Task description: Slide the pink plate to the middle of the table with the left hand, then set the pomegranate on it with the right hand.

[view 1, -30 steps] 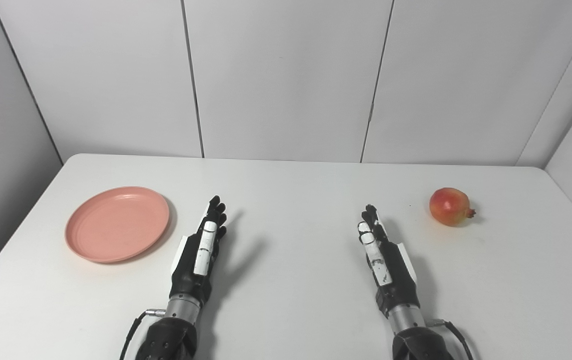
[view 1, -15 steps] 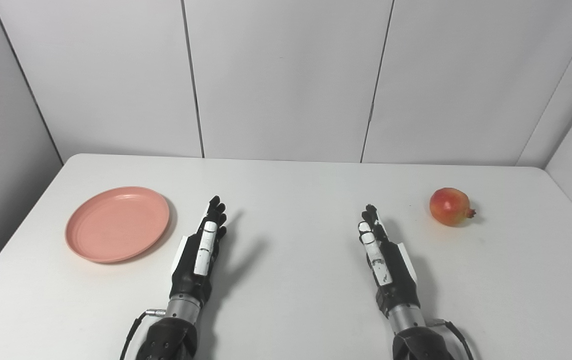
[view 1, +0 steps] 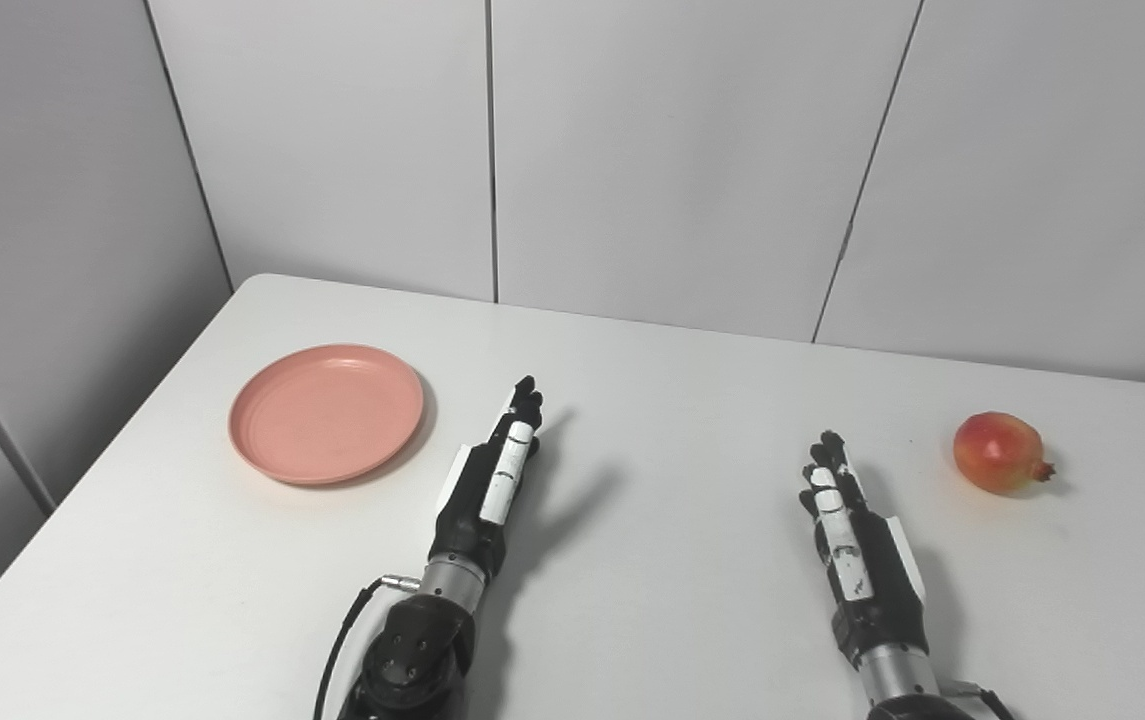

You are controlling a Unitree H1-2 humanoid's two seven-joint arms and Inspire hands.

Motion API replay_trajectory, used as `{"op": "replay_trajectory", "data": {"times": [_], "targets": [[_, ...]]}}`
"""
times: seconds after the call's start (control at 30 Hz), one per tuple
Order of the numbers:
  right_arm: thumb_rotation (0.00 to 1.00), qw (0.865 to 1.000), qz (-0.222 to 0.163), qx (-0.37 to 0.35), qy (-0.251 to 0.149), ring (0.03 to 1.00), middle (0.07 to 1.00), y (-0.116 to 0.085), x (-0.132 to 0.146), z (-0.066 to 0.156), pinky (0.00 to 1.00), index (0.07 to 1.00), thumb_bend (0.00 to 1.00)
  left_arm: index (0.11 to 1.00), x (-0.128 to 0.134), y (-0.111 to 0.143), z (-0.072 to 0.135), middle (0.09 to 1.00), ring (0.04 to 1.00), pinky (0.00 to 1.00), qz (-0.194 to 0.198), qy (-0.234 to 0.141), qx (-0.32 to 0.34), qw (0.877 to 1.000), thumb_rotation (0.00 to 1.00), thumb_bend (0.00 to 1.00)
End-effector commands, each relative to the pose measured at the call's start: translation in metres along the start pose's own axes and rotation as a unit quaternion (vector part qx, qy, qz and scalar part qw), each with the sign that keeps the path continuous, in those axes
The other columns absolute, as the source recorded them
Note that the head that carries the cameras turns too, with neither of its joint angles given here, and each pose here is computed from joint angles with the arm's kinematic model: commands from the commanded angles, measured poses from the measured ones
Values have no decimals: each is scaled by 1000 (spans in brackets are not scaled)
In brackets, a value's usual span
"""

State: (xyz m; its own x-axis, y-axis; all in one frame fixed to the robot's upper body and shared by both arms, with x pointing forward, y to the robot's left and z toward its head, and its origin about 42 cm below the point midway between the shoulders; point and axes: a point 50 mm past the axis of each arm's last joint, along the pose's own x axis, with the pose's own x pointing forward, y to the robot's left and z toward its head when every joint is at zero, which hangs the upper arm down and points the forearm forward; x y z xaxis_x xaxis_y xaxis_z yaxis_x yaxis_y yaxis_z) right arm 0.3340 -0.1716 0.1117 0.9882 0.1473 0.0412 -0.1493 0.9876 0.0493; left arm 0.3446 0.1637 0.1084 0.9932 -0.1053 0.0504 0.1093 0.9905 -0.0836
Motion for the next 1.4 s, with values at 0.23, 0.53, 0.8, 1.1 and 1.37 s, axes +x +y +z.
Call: {"op": "replay_trajectory", "data": {"times": [0.23, 0.53, 0.8, 1.1, 1.37], "targets": [[853, 999, 0, -12, -35, 997, 1000, -5, 9, 8, 1000, 1000, 462, 985, 24, 12, 44, 992, 992, 982, -26, -69, -22, 997, 1000, 645], [871, 1000, 1, -7, -30, 999, 1000, -4, 11, 9, 1000, 1000, 459, 923, 36, 35, 74, 929, 932, 937, 3, -99, -1, 995, 1000, 623], [857, 999, 2, -2, -34, 1000, 1000, -5, 12, 9, 1000, 1000, 428, 839, 48, 70, 95, 849, 860, 862, 75, -126, 14, 989, 1000, 632], [837, 999, 0, -2, -40, 997, 1000, -7, 11, 8, 1000, 1000, 407, 808, 59, 112, 103, 820, 829, 850, 130, -143, 35, 981, 1000, 646], [866, 999, 2, -5, -37, 1000, 1000, -10, 11, 7, 1000, 1000, 401, 806, 65, 150, 107, 817, 827, 838, 165, -137, 64, 975, 1000, 671]]}}
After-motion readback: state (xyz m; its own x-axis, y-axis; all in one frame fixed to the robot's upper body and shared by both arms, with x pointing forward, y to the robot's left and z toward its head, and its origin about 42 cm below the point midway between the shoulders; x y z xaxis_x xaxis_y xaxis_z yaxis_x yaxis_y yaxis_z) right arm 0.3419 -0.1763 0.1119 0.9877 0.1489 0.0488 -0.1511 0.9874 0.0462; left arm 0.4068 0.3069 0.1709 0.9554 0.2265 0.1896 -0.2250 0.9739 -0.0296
